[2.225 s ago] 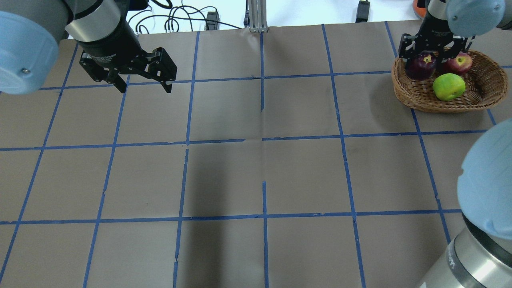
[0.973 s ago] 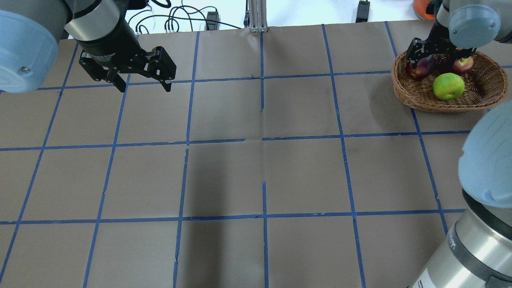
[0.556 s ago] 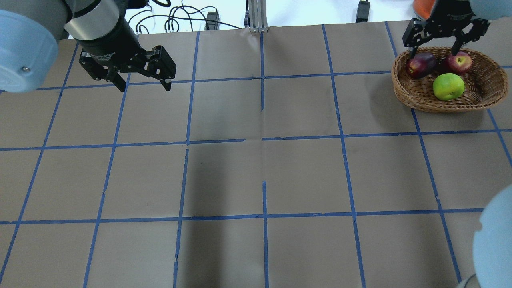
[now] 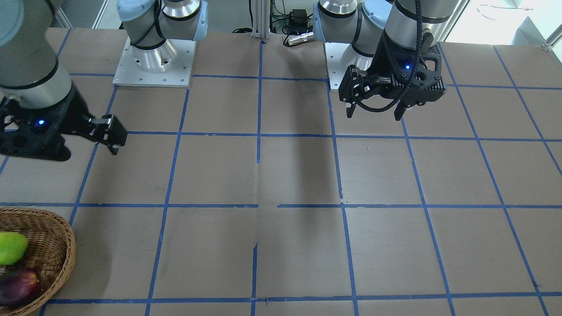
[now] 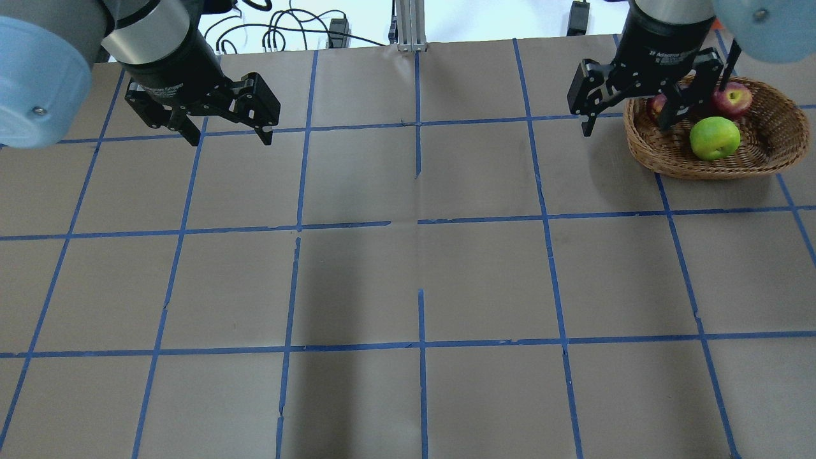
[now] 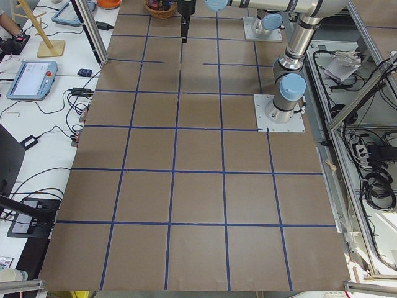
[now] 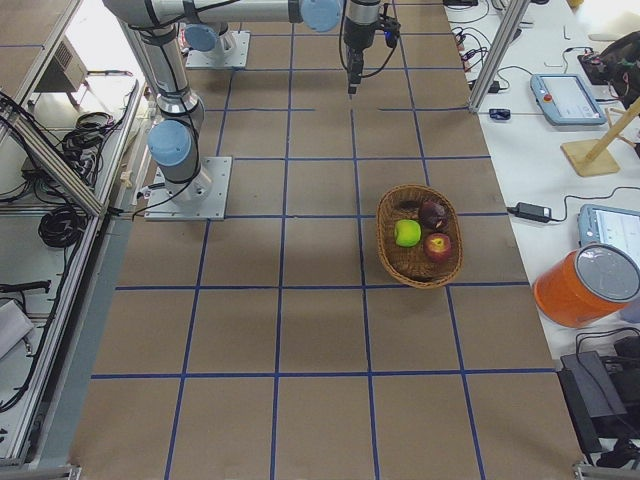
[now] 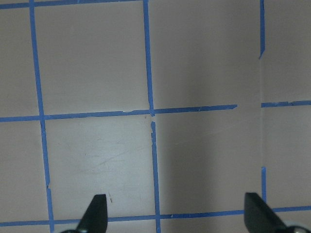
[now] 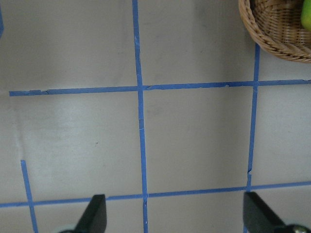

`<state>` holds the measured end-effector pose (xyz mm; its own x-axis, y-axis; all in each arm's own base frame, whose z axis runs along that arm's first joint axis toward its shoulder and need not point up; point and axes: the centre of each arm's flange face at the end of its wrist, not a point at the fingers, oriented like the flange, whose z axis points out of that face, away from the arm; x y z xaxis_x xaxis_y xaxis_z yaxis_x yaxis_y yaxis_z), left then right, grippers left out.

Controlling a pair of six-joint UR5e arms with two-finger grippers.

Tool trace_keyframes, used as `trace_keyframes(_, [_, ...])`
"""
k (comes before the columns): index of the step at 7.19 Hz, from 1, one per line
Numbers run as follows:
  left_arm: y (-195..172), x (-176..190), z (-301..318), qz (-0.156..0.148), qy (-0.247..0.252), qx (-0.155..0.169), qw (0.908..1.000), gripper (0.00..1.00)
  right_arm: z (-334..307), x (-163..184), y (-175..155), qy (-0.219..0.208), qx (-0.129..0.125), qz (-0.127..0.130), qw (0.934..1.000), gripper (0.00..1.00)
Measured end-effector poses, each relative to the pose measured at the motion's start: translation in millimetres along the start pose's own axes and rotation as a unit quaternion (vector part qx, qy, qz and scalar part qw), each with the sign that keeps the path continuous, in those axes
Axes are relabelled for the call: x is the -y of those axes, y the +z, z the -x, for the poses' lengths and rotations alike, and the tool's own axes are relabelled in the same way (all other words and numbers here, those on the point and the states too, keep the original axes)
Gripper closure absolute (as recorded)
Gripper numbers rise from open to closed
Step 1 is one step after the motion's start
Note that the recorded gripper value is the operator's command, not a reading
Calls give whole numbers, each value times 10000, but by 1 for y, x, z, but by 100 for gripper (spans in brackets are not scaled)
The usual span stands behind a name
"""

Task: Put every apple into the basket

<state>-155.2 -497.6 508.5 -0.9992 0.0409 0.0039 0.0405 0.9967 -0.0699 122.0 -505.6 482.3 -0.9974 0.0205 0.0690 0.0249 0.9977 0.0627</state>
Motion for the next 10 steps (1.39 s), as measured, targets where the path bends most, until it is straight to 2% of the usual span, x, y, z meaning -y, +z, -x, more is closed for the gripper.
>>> trace_keyframes(2, [0, -1, 0, 3, 5, 5, 10000, 0, 5, -25, 17, 0, 195, -50, 9998, 0])
trace_keyframes(4, [1, -1, 0, 9, 4, 5, 10000, 0, 10, -30, 13, 40, 454, -119, 9989, 0])
trace_keyframes(5, [1, 0, 0, 11, 4, 4, 10000, 0, 9, -30, 8, 63, 492, -126, 9987, 0])
trace_keyframes(7, [1, 0, 0, 10, 2, 4, 10000, 0, 7, -32, -3, 81, 468, 53, 9989, 0])
trace_keyframes(10, [1, 0, 0, 10, 1, 6, 10000, 0, 6, -34, -1, 82, 446, 185, 9988, 0])
